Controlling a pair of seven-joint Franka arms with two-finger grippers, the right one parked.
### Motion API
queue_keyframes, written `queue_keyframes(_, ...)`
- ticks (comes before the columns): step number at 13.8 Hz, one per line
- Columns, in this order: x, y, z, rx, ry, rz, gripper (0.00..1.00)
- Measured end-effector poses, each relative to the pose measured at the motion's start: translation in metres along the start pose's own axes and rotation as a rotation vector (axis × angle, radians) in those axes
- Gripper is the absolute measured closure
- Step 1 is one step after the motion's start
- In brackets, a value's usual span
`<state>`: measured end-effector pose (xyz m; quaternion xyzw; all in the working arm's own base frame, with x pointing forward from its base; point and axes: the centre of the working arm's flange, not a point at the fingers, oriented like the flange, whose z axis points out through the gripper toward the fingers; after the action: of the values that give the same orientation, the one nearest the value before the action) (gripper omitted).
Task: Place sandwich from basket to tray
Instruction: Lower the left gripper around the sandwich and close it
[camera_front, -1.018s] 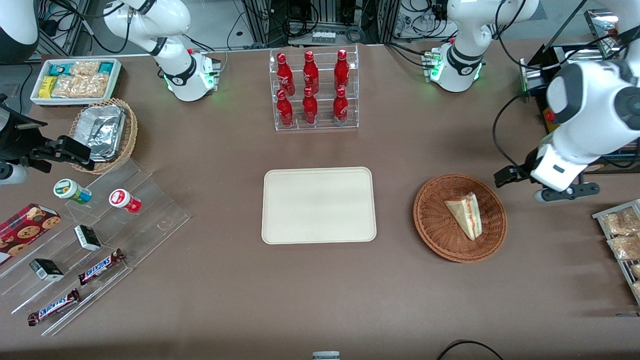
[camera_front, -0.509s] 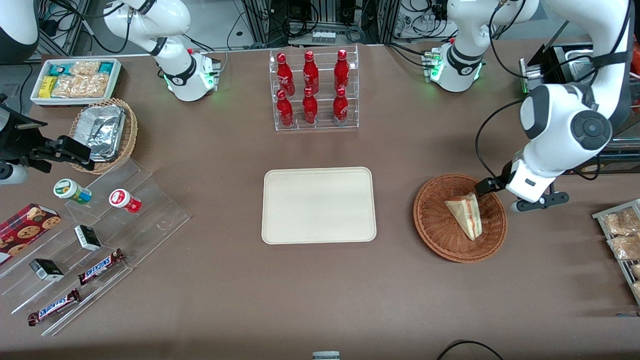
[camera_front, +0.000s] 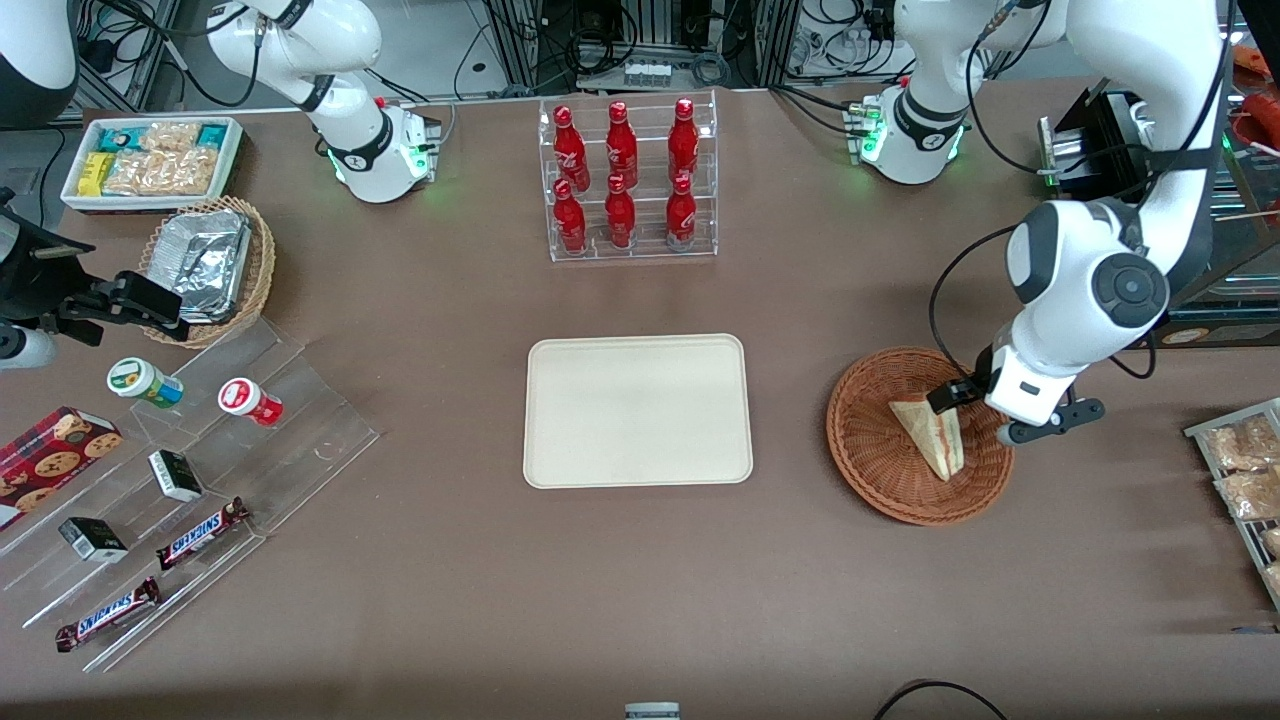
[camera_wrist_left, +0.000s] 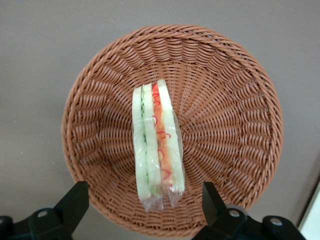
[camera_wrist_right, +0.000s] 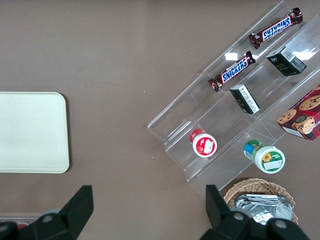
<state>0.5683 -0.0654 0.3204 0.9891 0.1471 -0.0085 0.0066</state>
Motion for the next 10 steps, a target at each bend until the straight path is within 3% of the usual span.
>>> queue_keyframes(10, 0.000, 0.001, 0.050, 0.026, -0.050, -0.094, 0.00)
